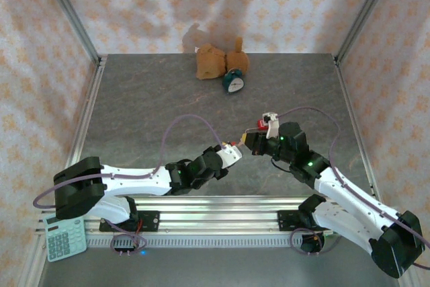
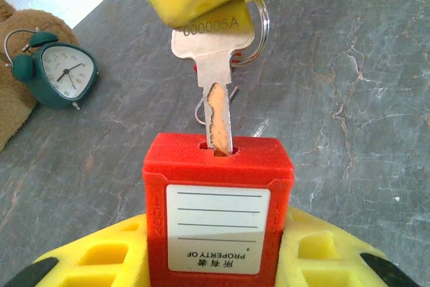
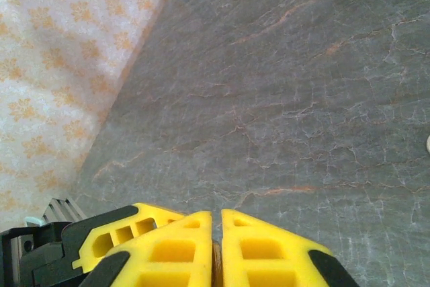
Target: Unlock with the key
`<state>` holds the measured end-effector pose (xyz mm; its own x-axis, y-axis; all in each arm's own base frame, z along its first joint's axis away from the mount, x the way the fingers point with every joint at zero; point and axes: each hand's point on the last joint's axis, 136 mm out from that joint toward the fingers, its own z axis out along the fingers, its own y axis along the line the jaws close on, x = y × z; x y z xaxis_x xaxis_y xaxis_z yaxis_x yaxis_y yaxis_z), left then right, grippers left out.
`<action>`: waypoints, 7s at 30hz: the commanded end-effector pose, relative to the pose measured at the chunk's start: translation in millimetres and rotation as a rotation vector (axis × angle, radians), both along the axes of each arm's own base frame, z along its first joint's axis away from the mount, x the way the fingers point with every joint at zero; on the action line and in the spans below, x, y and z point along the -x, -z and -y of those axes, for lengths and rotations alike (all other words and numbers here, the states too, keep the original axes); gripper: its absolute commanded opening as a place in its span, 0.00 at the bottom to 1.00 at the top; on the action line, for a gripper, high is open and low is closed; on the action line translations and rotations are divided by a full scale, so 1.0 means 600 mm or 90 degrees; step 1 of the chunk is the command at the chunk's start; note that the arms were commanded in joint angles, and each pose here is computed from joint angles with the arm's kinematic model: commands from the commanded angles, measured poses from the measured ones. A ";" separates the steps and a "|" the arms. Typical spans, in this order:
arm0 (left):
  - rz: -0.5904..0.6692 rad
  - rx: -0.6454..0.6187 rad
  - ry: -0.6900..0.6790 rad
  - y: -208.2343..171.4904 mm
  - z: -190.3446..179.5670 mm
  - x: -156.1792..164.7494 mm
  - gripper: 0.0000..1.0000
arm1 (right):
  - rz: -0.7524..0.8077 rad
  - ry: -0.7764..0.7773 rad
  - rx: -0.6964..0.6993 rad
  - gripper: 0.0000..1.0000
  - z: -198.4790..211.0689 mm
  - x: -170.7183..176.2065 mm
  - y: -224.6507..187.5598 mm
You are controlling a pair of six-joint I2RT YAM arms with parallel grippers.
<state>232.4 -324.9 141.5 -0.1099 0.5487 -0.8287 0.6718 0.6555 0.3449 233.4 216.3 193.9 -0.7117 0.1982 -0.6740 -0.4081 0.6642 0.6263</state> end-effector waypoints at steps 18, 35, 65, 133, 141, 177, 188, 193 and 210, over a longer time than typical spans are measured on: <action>0.019 0.114 -0.011 -0.077 0.027 -0.007 0.26 | 0.013 -0.062 -0.030 0.09 -0.023 0.027 0.018; -0.050 0.230 0.020 -0.121 0.020 -0.008 0.25 | 0.027 -0.106 -0.029 0.10 -0.032 0.043 0.031; -0.100 0.227 0.074 -0.131 0.035 0.001 0.22 | 0.003 -0.135 -0.028 0.10 -0.049 0.054 0.048; -0.091 0.179 0.047 -0.118 -0.007 -0.001 0.19 | -0.013 -0.084 -0.002 0.34 -0.048 0.034 0.027; -0.091 0.164 0.022 -0.098 -0.030 0.002 0.20 | 0.046 -0.015 -0.031 0.49 -0.011 0.028 -0.042; 0.389 -0.426 -0.118 -0.097 -0.064 -0.019 0.19 | 0.036 0.127 -0.013 0.62 0.077 0.009 -0.027; 0.458 -0.511 -0.131 -0.058 -0.053 -0.011 0.19 | 0.014 0.028 -0.005 0.62 0.037 0.023 -0.009; 0.470 -0.529 -0.128 -0.043 -0.048 -0.005 0.19 | -0.013 0.005 0.025 0.62 0.027 0.022 0.016; 0.464 -0.537 -0.115 -0.024 -0.046 0.001 0.17 | -0.037 -0.059 0.060 0.63 -0.015 0.026 0.030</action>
